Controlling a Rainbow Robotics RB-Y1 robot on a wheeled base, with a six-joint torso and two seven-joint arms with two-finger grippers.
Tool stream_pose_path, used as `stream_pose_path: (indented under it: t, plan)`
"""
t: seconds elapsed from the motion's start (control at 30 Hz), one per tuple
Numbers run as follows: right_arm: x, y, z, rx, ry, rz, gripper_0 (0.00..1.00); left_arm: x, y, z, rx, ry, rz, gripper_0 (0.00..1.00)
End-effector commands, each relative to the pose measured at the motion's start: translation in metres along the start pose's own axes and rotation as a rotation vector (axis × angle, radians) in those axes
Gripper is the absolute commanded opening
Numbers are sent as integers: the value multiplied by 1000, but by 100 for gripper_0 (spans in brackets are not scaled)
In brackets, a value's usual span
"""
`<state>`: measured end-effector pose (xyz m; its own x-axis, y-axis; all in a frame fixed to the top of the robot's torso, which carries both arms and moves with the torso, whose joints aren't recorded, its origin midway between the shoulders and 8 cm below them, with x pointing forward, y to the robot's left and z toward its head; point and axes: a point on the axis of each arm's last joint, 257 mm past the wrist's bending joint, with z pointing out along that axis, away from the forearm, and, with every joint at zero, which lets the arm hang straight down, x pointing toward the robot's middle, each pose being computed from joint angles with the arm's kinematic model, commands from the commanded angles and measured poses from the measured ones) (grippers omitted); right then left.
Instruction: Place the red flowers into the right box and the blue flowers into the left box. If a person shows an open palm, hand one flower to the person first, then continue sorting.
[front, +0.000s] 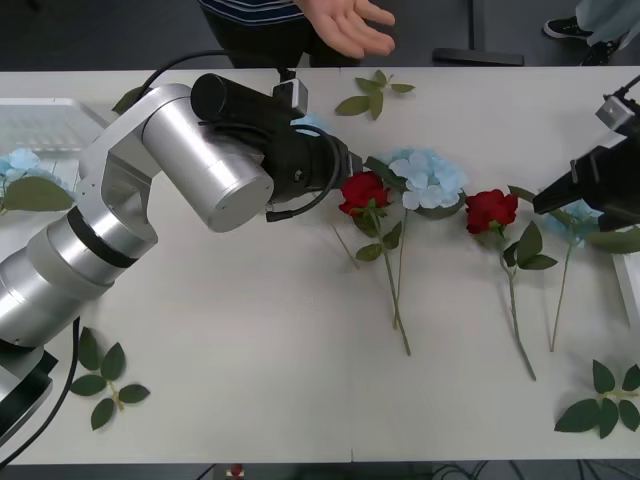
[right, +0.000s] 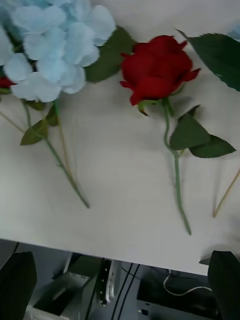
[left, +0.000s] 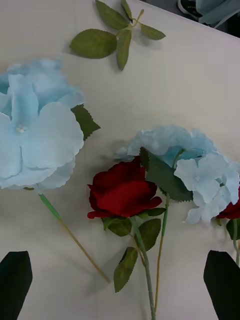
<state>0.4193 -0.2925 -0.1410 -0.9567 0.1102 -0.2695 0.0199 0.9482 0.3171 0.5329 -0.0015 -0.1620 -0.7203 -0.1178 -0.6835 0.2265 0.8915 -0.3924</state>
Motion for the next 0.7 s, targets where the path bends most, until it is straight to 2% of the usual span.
stream_pose_path:
  t: [0.03, 0.3, 0.7]
  plan:
    - [2, -23, 5, 67, -50, 94, 100, -19, -25, -12, 50, -34, 21, 100]
    - [13, -87, 37, 218, -98, 145, 100, -19, -27, -12, 52, -35, 34, 100]
    - [4, -112, 97, 322, -197, 121, 100, -19, -27, -12, 52, -35, 45, 100]
